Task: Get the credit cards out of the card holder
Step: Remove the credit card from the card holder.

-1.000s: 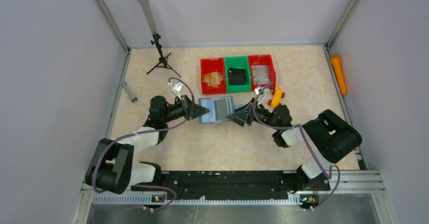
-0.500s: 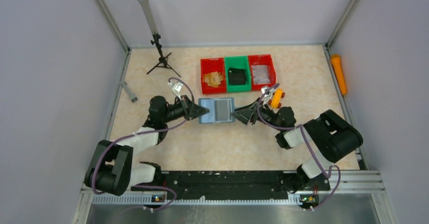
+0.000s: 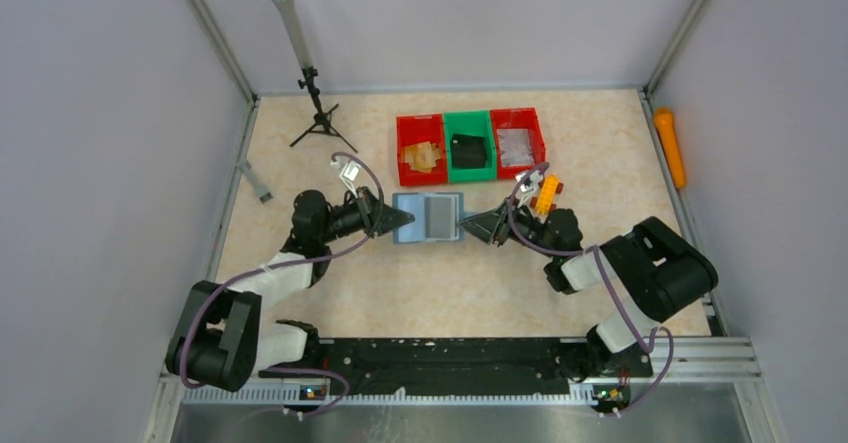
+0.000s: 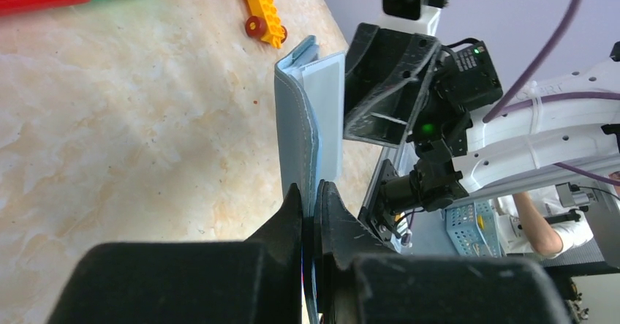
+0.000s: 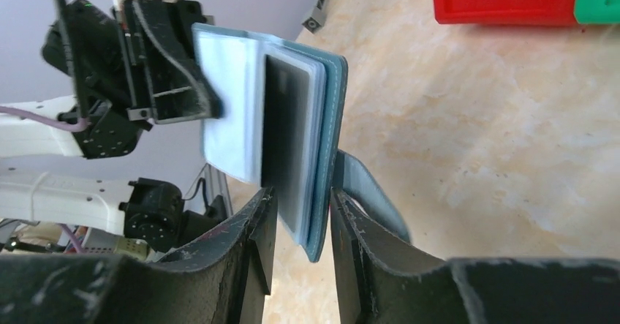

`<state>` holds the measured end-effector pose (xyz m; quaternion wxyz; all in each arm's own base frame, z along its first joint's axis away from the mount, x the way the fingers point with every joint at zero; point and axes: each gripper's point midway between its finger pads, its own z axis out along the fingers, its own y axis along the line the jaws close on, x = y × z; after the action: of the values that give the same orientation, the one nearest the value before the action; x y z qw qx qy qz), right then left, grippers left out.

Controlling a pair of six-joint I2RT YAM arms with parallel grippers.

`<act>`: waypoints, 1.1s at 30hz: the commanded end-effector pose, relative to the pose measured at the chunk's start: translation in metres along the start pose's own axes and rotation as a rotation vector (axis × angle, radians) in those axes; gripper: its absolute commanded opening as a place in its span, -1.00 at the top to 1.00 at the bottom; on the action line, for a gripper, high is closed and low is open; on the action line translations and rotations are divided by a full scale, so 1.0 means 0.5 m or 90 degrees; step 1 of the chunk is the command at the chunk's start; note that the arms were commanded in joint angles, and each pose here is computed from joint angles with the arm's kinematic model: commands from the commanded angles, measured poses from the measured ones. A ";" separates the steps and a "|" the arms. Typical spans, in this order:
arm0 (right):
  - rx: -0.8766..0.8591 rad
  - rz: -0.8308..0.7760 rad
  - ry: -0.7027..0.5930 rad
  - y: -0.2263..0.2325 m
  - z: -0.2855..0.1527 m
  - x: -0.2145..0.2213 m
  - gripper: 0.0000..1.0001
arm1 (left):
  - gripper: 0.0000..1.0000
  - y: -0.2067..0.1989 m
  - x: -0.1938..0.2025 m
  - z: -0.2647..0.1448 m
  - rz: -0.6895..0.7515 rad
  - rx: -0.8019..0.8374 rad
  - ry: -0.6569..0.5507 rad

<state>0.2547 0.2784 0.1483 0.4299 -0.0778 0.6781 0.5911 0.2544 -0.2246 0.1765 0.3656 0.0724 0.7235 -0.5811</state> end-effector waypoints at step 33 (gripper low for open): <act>-0.002 -0.082 0.088 0.026 0.064 0.044 -0.84 | 0.97 -0.018 0.009 0.050 0.028 0.023 0.040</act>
<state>0.2474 0.3051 0.1229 0.3945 -0.1257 0.7238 0.5520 0.2493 -0.2411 0.1690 0.3367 0.0871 0.7291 -0.5895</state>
